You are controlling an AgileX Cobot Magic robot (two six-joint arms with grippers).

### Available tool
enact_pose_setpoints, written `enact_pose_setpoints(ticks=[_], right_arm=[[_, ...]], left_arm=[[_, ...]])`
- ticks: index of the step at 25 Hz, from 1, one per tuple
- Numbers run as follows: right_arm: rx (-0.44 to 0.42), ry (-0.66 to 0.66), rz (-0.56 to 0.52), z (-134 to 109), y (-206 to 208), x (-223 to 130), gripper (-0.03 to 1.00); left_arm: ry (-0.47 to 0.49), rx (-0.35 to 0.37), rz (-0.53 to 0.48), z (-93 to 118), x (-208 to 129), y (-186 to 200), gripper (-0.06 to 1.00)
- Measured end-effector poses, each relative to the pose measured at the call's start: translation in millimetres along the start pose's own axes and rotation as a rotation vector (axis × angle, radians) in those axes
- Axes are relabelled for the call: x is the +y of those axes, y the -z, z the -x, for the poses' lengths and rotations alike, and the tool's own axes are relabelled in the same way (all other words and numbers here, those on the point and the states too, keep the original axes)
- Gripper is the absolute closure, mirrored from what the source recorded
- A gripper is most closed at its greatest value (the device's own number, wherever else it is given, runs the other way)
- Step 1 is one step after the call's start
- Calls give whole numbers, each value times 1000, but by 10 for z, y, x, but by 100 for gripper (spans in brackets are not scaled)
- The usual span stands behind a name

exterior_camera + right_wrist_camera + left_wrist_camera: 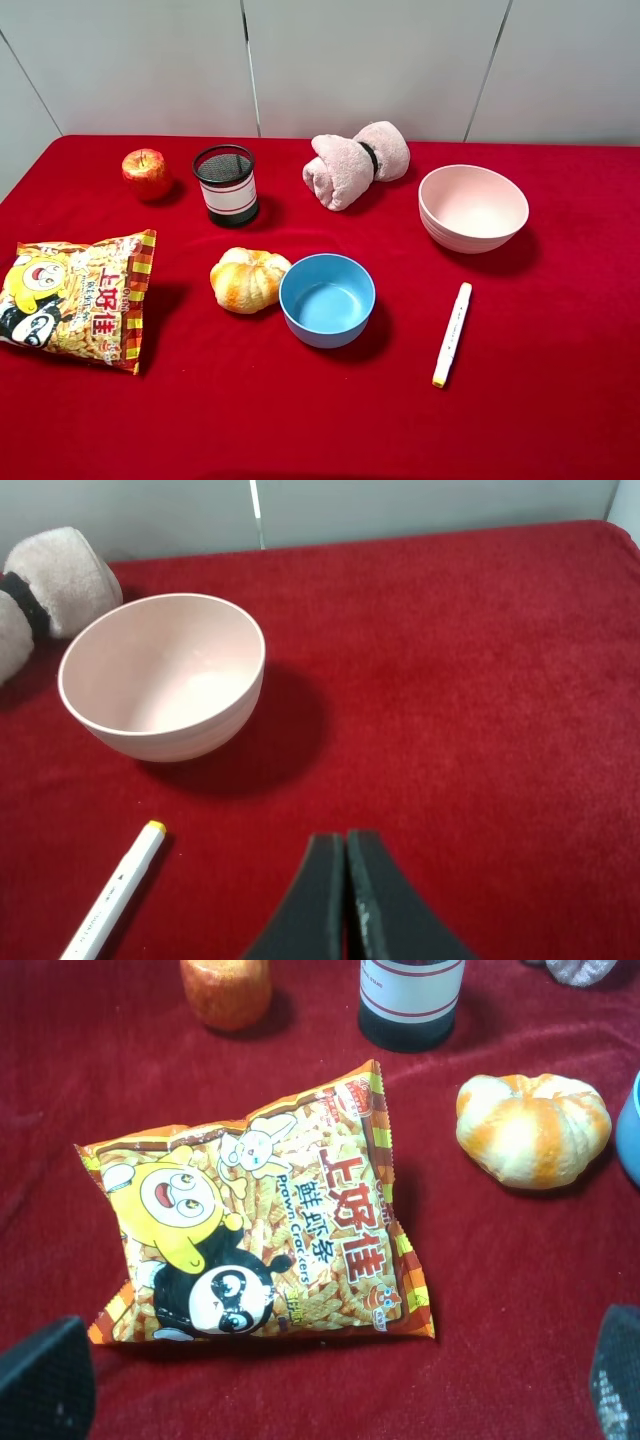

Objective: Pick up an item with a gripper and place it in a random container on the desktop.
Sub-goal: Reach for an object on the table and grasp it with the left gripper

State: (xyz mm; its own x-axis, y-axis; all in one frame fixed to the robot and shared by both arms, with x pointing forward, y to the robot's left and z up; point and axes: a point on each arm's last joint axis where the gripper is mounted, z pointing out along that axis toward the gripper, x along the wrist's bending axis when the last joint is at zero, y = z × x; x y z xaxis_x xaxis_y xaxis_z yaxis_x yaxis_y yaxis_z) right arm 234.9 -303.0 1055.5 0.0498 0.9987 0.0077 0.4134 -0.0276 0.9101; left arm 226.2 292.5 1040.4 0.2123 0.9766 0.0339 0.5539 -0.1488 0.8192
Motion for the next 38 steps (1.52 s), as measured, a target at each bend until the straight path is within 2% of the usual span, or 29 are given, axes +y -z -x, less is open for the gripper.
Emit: enact_pose_setpoints(ticks=[38], right_arm=[[1,0,0,0,0,0,100]], left_arm=[[0,4,27,-3,52,38,-2]])
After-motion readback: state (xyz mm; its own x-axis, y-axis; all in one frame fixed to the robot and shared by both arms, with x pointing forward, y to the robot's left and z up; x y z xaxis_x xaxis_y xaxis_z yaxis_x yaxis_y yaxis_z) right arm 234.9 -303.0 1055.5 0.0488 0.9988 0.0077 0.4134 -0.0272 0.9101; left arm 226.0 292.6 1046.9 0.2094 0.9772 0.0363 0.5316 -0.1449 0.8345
